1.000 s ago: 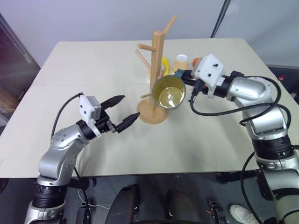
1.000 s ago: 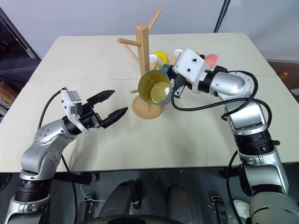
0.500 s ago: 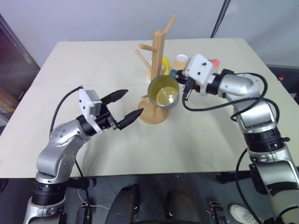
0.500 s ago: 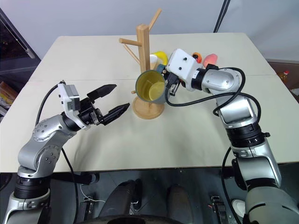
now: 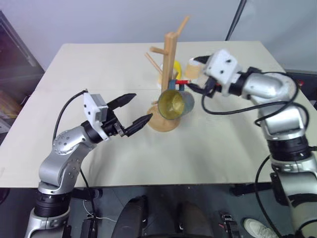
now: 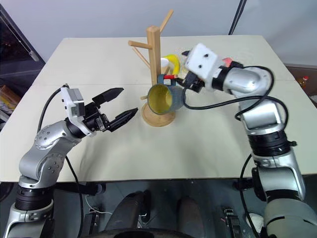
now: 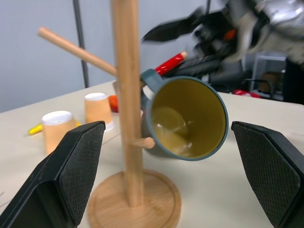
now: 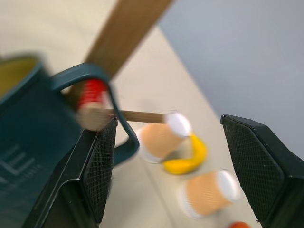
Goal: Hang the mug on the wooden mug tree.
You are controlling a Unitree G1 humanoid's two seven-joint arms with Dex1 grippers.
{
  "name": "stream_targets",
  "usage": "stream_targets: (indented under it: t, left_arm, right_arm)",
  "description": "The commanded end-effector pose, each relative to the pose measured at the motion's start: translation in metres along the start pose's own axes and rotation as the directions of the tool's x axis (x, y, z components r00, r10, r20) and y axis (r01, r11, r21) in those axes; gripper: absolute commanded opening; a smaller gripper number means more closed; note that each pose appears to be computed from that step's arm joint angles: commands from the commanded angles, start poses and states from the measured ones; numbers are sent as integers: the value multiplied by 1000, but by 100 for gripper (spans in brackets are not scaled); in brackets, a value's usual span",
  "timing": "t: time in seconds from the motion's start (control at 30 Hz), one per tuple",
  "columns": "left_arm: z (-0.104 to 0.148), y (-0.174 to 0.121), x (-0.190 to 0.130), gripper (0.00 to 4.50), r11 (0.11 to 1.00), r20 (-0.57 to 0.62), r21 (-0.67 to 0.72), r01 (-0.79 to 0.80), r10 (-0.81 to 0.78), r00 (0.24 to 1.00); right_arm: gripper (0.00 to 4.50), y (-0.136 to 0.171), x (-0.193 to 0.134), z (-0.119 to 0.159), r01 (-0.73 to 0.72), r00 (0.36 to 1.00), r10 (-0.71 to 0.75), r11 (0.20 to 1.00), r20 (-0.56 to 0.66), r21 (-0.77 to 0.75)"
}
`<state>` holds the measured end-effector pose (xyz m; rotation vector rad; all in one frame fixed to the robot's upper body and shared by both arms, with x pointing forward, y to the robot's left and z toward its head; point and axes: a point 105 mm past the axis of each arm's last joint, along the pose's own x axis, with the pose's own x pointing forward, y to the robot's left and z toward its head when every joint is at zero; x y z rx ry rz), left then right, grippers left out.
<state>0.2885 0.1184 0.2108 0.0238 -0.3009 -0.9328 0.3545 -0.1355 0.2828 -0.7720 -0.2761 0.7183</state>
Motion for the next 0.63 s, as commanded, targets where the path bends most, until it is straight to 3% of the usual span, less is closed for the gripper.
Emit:
stream_targets:
  t: [0.03, 0.13, 0.3, 0.43, 0.63]
  left_arm:
    - [0, 19, -6, 450, 993, 2, 18, -119, 119, 993]
    - [-15, 41, -19, 450, 963, -27, 37, -268, 269, 963]
    - [-66, 60, -55, 450, 881, -156, 33, -472, 471, 868]
    - [-83, 60, -72, 450, 837, -197, 51, -545, 544, 816]
    - [-87, 58, -84, 450, 807, -206, 49, -589, 585, 784]
  right_arm:
    - [358, -12, -30, -8, 106, 994, -107, 988, 11, 109]
    - [358, 1, -47, -40, 164, 986, -163, 955, -27, 249]
    - [358, 57, -57, -99, 246, 969, -223, 855, -104, 457]
    - [358, 75, -57, -115, 287, 957, -263, 817, -120, 500]
    - [358, 76, -57, -120, 317, 945, -312, 780, -103, 539]
